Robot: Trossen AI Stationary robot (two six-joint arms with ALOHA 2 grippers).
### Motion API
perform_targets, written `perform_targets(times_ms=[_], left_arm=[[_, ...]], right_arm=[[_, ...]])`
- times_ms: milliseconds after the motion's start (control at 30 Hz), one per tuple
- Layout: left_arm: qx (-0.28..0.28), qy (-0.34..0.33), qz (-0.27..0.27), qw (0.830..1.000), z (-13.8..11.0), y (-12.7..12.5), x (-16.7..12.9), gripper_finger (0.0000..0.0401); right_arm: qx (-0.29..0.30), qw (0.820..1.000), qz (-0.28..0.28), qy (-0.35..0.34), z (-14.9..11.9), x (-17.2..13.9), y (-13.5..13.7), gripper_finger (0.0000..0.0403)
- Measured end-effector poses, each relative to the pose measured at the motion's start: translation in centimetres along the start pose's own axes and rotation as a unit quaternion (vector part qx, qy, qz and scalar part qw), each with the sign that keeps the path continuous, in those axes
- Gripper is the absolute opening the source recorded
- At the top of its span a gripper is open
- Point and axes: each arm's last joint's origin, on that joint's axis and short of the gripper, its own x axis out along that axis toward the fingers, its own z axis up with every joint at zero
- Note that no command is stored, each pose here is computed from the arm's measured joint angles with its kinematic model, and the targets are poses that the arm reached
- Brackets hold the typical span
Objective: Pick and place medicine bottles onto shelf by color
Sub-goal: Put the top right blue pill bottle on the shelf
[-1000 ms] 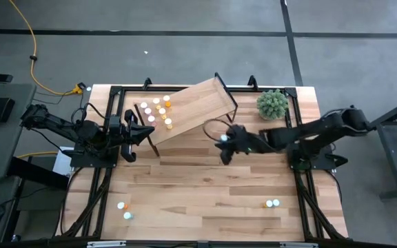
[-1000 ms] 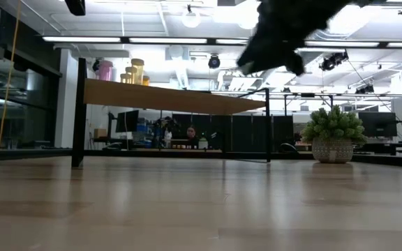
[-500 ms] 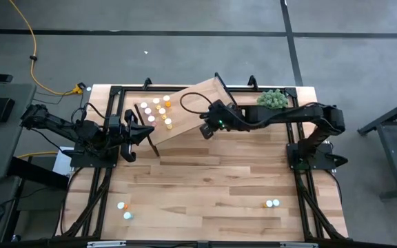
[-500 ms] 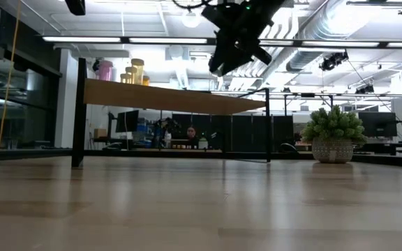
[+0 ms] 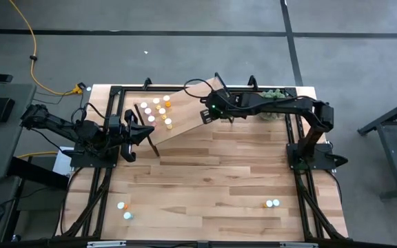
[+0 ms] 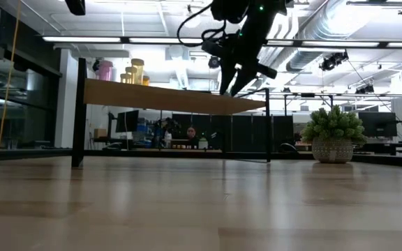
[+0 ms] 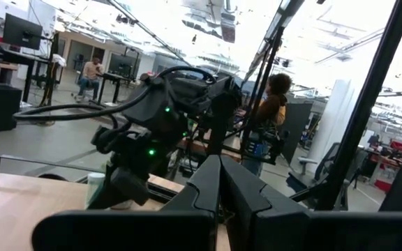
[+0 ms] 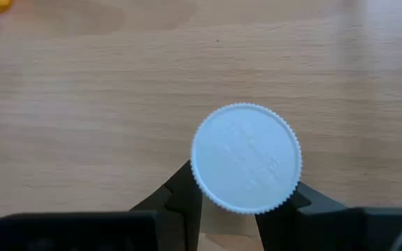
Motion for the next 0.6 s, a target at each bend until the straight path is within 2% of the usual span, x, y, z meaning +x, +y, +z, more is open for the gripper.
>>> perform_targets(times_ms=[400, 600], left_arm=[[-0.002, -0.003, -0.001, 1.000, 0.07, -0.01, 0.00, 0.0000], [-0.002, -0.003, 0.000, 1.000, 0.07, -0.01, 0.00, 0.0000]], right_arm=[[-0.010, 0.999, -0.035, -0.006, -0.15, 0.21, -0.37, 0.0091], [-0.011, 0.999, -0.034, -0.006, -0.19, 0.20, -0.34, 0.0110]])
